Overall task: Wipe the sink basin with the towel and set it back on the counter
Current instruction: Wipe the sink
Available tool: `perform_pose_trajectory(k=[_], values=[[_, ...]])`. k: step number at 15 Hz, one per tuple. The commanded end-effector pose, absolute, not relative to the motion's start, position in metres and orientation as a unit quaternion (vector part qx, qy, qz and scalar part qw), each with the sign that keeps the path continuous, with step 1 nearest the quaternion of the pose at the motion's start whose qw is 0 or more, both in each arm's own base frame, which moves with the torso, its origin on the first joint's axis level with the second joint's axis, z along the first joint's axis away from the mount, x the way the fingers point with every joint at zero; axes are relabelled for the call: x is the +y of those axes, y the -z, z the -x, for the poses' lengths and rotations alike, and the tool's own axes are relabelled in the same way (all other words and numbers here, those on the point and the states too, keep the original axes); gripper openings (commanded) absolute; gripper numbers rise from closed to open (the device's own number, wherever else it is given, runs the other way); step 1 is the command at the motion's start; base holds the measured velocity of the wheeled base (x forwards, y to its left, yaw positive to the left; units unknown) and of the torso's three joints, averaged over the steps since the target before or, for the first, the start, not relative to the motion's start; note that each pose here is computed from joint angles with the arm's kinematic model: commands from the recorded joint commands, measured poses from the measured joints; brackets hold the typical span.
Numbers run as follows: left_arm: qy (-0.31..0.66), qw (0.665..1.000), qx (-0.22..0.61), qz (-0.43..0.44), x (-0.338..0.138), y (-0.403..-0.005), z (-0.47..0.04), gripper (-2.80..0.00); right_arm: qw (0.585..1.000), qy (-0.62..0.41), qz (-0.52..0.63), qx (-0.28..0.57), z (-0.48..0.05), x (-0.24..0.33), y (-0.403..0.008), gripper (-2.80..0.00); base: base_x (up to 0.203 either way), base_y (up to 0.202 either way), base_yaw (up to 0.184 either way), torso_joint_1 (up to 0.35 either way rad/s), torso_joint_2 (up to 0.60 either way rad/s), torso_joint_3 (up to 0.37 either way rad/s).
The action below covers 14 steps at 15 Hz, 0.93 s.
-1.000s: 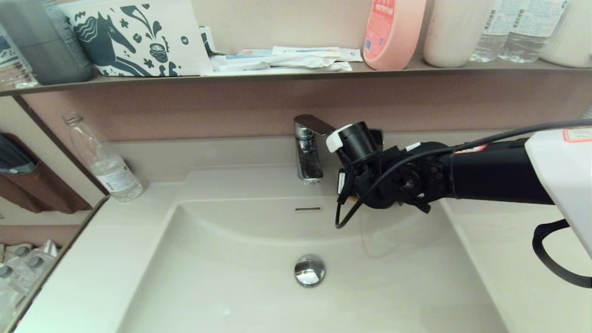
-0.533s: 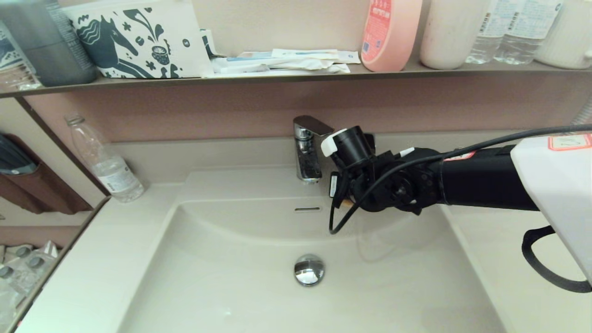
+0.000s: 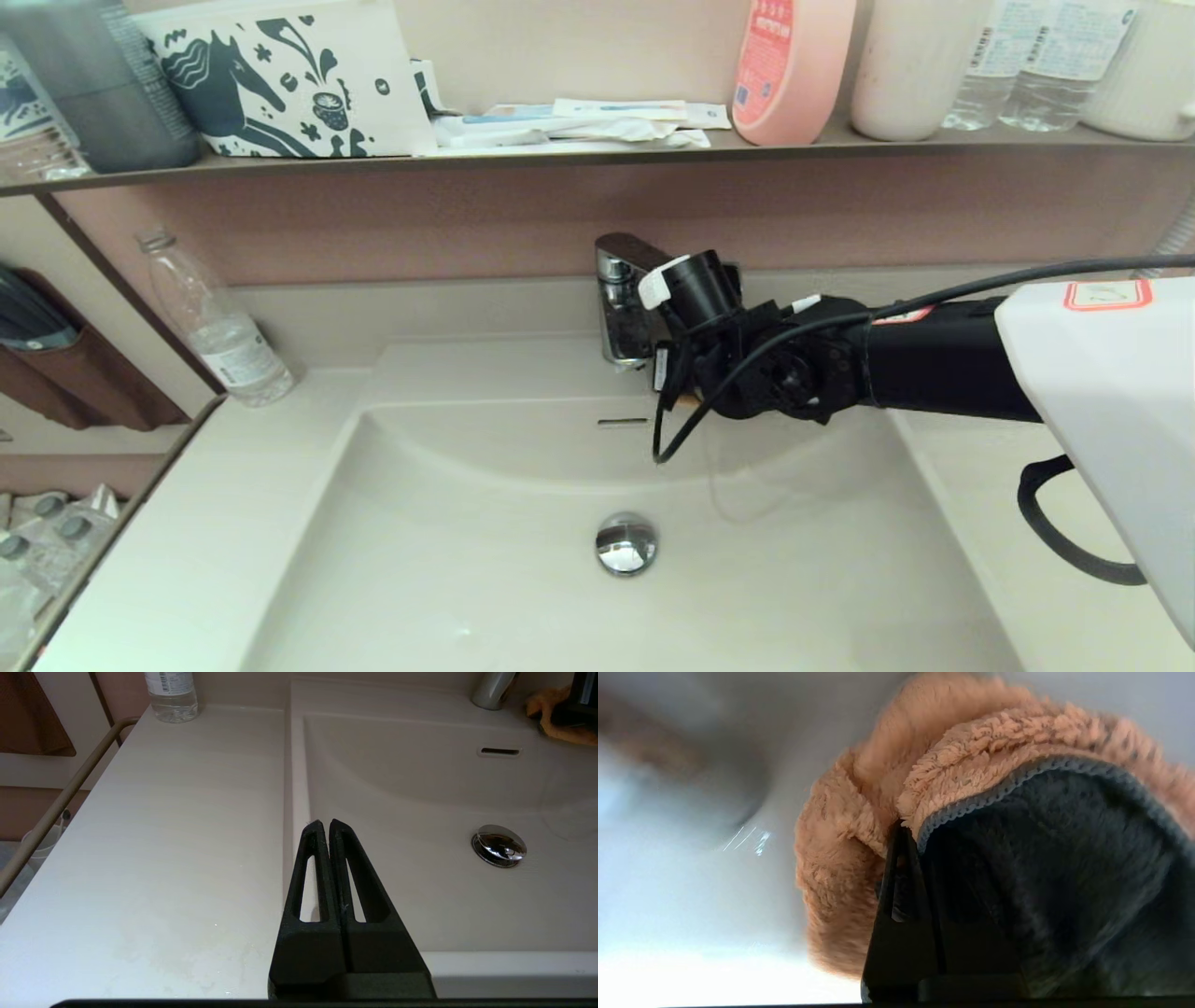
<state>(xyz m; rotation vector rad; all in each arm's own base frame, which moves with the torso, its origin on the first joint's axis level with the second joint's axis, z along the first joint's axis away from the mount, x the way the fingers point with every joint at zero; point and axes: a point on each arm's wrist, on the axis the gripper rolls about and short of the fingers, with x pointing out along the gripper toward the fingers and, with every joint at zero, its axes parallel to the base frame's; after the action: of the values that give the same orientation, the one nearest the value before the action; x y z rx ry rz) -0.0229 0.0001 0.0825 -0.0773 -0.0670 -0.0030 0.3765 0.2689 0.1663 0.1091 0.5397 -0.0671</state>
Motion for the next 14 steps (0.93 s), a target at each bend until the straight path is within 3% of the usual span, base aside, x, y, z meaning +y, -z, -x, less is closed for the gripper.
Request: perform_pose_trajectory(k=[1, 9, 14], values=[[0.001, 0.999, -0.034, 0.039, 0.0, -0.083, 0.023, -2.8, 0.962, 0.056, -0.061, 0.261, -0.382, 0.25, -0.175, -2.8, 0.0, 0.0, 0.0, 0.0, 0.0, 0.0], [0.001, 0.999, -0.034, 0.039, 0.0, -0.083, 0.023, -2.8, 0.944, 0.15, -0.077, 0.282, -0.368, 0.143, -0.189, -2.8, 0.0, 0.0, 0.0, 0.0, 0.0, 0.0], [0.001, 0.999, -0.034, 0.039, 0.0, -0.083, 0.023, -2.8, 0.947, 0.141, -0.069, 0.28, -0.369, 0.143, -0.19, -2.8, 0.0, 0.0, 0.0, 0.0, 0.0, 0.0]])
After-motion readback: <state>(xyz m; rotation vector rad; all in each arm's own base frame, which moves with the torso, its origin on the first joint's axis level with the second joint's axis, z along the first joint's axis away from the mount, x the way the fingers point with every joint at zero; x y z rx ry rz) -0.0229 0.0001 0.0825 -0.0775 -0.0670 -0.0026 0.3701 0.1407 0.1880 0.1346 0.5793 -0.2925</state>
